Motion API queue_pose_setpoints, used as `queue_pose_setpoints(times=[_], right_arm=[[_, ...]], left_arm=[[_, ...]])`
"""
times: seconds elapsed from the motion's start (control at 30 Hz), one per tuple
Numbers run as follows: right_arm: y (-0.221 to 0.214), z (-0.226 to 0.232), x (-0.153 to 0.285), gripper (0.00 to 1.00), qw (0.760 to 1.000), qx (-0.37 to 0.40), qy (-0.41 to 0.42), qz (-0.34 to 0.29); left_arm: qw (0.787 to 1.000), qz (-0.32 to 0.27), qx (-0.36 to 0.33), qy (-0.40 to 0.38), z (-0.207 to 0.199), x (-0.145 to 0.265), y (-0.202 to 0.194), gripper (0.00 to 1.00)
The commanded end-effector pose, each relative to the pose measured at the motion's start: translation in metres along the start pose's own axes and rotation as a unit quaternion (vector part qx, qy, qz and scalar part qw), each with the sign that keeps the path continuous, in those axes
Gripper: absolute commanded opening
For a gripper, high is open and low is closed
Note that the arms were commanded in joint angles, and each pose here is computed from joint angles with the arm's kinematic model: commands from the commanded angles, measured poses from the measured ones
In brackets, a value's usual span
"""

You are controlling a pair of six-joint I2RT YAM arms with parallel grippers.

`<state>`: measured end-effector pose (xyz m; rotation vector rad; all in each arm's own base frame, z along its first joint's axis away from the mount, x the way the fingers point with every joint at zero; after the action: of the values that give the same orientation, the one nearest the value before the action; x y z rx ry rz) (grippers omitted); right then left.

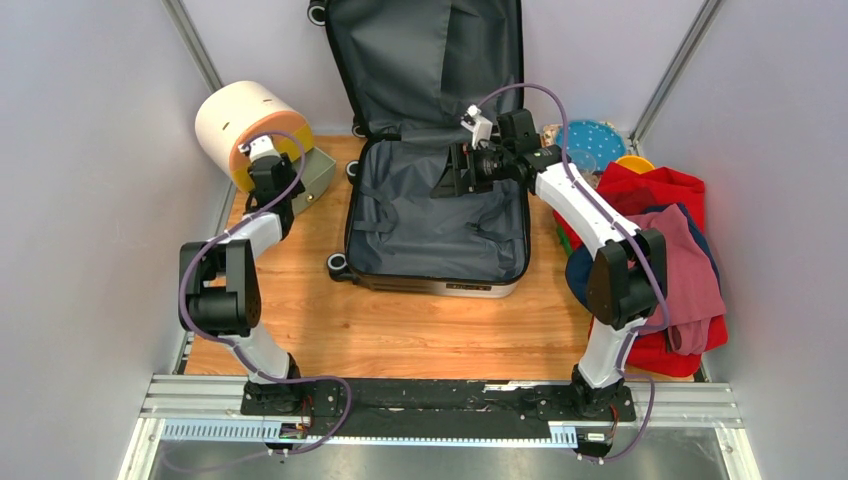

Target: Open, take out, and arrange the luggage

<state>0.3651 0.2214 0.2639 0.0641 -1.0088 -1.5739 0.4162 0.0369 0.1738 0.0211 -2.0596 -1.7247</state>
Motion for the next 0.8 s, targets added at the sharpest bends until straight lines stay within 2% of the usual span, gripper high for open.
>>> queue_pose_setpoints(times=[0.0,0.1,0.23,0.37,0.5,0.53,0.6,0.63,0.77], right_arm=[[0.005,0.01,0.018,0.91,0.999,0.037,-0.017,-0.02],[0.002,0.006,0.018,0.91,0.999,0.047,-0.025,-0.013],[-0.004,0.003,0.018,0.91,0.998,0.054,-0.029,-0.001],[-0.006,0.0,0.018,0.91,0.998,0.056,-0.031,0.004],[-0.007,0.0,0.018,0.91,0.998,0.056,-0.035,0.007],[-0.007,0.0,0.018,0.91,0.998,0.056,-0.035,0.007],[-0.007,0.0,0.018,0.91,0.998,0.056,-0.035,0.008],[-0.007,0.0,0.018,0.91,0.998,0.057,-0.035,0.007],[-0.007,-0.001,0.016,0.91,0.998,0.059,-0.032,0.008]], left_arm=[[0.999,-0.02,0.04,-0.006,-0.002,-0.012,0.009,0.0],[0.999,-0.009,0.038,-0.007,-0.001,-0.016,-0.001,0.0],[0.999,0.011,0.03,-0.005,-0.001,-0.022,-0.014,0.14],[0.999,0.025,0.027,0.003,0.003,-0.027,-0.022,0.23],[0.998,0.039,0.042,0.011,0.008,-0.033,-0.022,0.41],[0.998,0.042,0.042,0.011,0.008,-0.033,-0.023,0.52],[0.998,0.042,0.042,0.01,0.009,-0.033,-0.02,0.65],[0.998,0.042,0.043,0.006,0.009,-0.033,-0.018,0.74],[0.998,0.032,0.045,-0.017,0.006,-0.027,-0.005,0.79]])
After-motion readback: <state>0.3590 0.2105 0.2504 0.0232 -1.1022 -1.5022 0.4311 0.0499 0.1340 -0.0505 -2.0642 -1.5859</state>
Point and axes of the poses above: each gripper's point midway between its finger pads, its own x axis back along the fingers, its own z axis along the line the jaws close on, y = z × x, the point moved 8 cm from there along x, back along the fingers, and after that the axes turned 2 degrees about -x, right-handed, at the moved point
